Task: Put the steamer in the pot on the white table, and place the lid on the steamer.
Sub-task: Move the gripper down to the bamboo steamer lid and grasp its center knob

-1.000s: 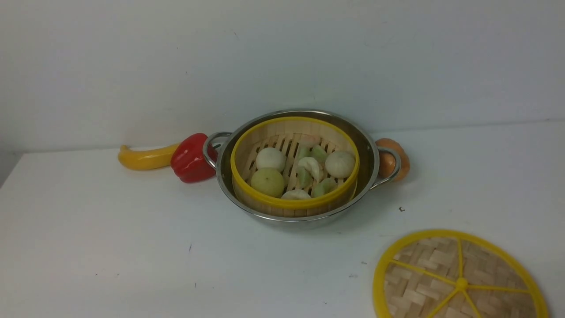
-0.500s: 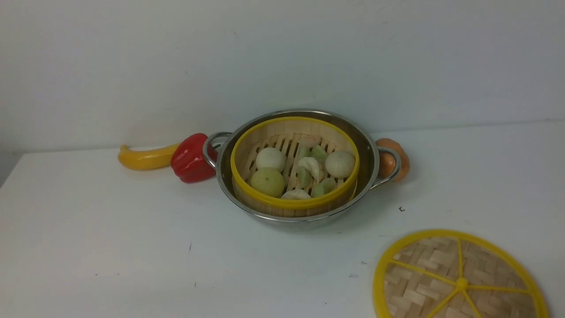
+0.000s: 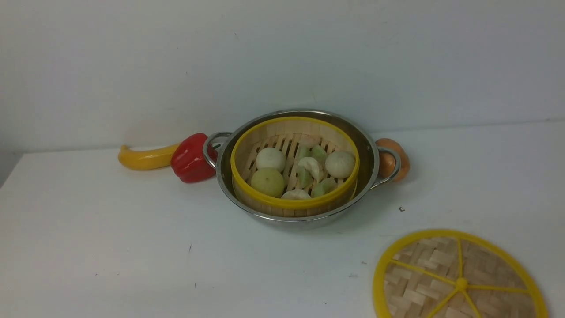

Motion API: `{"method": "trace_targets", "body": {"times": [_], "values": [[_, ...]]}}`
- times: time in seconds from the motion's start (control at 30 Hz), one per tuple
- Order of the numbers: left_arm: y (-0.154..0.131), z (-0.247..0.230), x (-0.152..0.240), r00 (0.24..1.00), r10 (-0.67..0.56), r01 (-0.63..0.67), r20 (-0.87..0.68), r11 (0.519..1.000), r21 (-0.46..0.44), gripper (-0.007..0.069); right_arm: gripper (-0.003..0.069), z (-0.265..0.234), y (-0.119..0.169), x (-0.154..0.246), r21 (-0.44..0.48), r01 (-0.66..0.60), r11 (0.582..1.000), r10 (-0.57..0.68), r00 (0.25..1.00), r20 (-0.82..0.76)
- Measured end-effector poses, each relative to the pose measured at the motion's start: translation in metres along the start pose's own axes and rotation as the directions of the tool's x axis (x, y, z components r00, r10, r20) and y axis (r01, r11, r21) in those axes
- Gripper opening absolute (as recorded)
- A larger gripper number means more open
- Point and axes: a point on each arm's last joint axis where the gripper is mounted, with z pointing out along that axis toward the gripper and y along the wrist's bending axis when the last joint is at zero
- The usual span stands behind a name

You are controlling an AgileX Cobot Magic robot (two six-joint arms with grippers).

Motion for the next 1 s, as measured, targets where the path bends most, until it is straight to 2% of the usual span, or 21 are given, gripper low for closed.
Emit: {"method": "trace_targets", "body": {"times": [0.13,0.27,0.37,0.47,0.57,0.63,0.67,0.73,0.77,0.83,1.0], "values": [[0.0,0.0,0.0,1.0,0.0,0.0,0.0,1.0,0.0,0.019,0.0243,-0.003,0.013,-0.019,-0.089,0.047,0.995,-0.061,0.986,-0.156],[0.0,0.0,0.0,1.0,0.0,0.0,0.0,1.0,0.0,0.0197,0.0243,0.003,0.024,-0.033,-0.173,-0.033,0.984,0.001,0.984,-0.18],[0.0,0.0,0.0,1.0,0.0,0.0,0.0,1.0,0.0,0.0199,0.0243,0.014,0.027,-0.038,-0.201,-0.096,0.975,0.055,0.978,-0.202],[0.0,0.0,0.0,1.0,0.0,0.0,0.0,1.0,0.0,0.0206,0.0243,0.029,0.025,-0.039,-0.192,-0.079,0.978,0.022,0.96,-0.28],[0.0,0.0,0.0,1.0,0.0,0.0,0.0,1.0,0.0,0.021,0.0243,0.052,0.019,-0.034,-0.2,0.024,0.98,-0.121,0.864,-0.488],[0.0,0.0,0.0,1.0,0.0,0.0,0.0,1.0,0.0,0.021,0.0243,0.059,0.016,-0.032,-0.224,0.072,0.972,-0.187,0.814,-0.55],[0.0,0.0,0.0,1.0,0.0,0.0,0.0,1.0,0.0,0.0213,0.0243,0.072,0.012,-0.031,-0.262,0.123,0.957,-0.265,0.74,-0.619],[0.0,0.0,0.0,1.0,0.0,0.0,0.0,1.0,0.0,0.022,0.0243,0.088,0.009,-0.032,-0.339,0.185,0.922,-0.372,0.66,-0.653],[0.0,0.0,0.0,1.0,0.0,0.0,0.0,1.0,0.0,0.022,0.0243,0.09,0.009,-0.031,-0.345,0.186,0.92,-0.379,0.654,-0.655],[0.0,0.0,0.0,1.0,0.0,0.0,0.0,1.0,0.0,0.0221,0.0251,0.113,0.01,-0.032,-0.418,0.194,0.887,-0.441,0.618,-0.651],[0.0,0.0,0.0,1.0,0.0,0.0,0.0,1.0,0.0,0.023,0.0286,0.157,0.02,-0.022,-0.451,0.16,0.878,-0.451,0.593,-0.667]]}}
